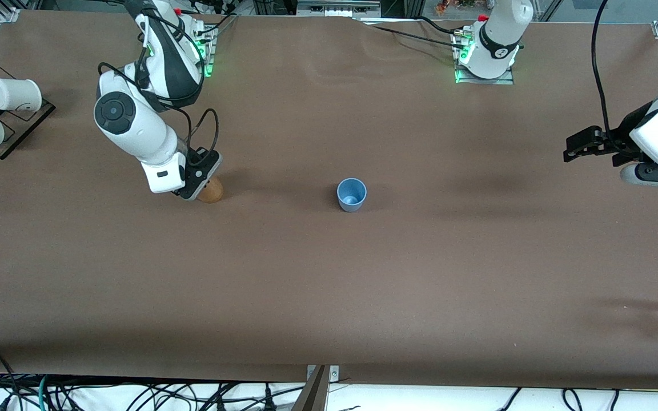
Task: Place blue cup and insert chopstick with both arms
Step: 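Lower the right gripper to the tan cup while the left gripper withdraws, then grasp the pink chopstick with the right gripper and lift it out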
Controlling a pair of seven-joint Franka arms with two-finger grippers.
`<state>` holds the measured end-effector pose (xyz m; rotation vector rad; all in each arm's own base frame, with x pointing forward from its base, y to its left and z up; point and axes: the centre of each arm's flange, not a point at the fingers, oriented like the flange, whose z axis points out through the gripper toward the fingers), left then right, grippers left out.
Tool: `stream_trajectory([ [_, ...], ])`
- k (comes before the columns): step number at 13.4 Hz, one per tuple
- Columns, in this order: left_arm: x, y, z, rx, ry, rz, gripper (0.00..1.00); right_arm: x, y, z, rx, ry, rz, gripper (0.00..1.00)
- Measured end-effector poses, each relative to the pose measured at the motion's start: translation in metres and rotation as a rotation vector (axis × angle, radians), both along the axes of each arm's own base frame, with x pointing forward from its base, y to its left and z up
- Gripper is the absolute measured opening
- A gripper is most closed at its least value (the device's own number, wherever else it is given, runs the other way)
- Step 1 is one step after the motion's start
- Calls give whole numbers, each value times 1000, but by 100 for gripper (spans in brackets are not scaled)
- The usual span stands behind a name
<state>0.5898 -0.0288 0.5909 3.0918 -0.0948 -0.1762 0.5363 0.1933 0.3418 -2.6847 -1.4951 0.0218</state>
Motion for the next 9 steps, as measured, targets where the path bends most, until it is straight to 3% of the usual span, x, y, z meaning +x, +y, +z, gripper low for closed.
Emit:
stream_trajectory([
  [4,0,-1,0,0,0,-2,100,13,3,65,-17,20,5,9],
  [9,0,1,0,0,0,1,100,30,25,181,38,-77,11,9],
])
